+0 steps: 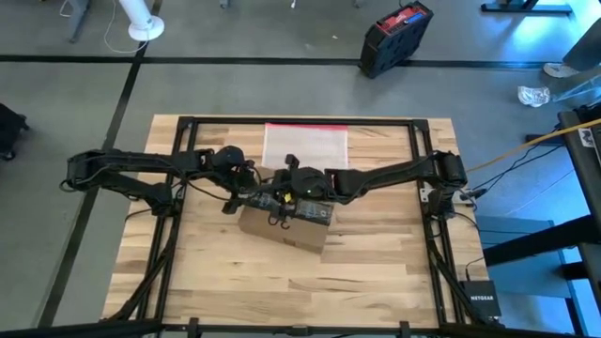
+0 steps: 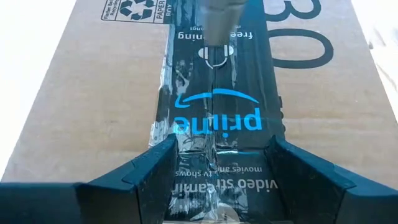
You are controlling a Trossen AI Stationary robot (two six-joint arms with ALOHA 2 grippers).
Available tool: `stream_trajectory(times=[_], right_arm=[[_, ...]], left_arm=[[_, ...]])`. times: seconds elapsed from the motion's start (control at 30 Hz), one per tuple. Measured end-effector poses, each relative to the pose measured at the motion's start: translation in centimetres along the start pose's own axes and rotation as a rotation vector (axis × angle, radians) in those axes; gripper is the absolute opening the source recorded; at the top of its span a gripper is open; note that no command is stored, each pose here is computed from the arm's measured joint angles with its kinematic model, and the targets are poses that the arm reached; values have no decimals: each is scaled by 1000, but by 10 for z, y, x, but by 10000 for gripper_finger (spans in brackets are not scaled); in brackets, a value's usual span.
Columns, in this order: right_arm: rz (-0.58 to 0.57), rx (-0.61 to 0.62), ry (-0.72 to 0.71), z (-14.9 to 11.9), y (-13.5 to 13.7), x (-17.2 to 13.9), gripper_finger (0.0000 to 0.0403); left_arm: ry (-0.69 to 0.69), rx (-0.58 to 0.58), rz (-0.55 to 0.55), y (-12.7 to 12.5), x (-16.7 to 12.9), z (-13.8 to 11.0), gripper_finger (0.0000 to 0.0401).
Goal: Unpack boxes
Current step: Open the cardboard box using the gray cutter
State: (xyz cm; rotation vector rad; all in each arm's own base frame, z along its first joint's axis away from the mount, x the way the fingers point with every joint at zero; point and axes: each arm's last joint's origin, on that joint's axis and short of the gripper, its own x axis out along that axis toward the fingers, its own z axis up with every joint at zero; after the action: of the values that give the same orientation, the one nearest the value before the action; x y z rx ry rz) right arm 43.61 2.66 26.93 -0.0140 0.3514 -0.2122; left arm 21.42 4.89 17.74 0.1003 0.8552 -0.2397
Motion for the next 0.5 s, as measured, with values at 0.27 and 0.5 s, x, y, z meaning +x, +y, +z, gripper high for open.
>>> stream_trajectory(times=[0.27,0.5], right_arm=[[-43,74,-36,-21,14,7,63],[-74,85,-79,-33,20,23,63]], left_arm=[[-3,-2,4,0,0,0,249],[-1,-6,7,0,0,0,249]])
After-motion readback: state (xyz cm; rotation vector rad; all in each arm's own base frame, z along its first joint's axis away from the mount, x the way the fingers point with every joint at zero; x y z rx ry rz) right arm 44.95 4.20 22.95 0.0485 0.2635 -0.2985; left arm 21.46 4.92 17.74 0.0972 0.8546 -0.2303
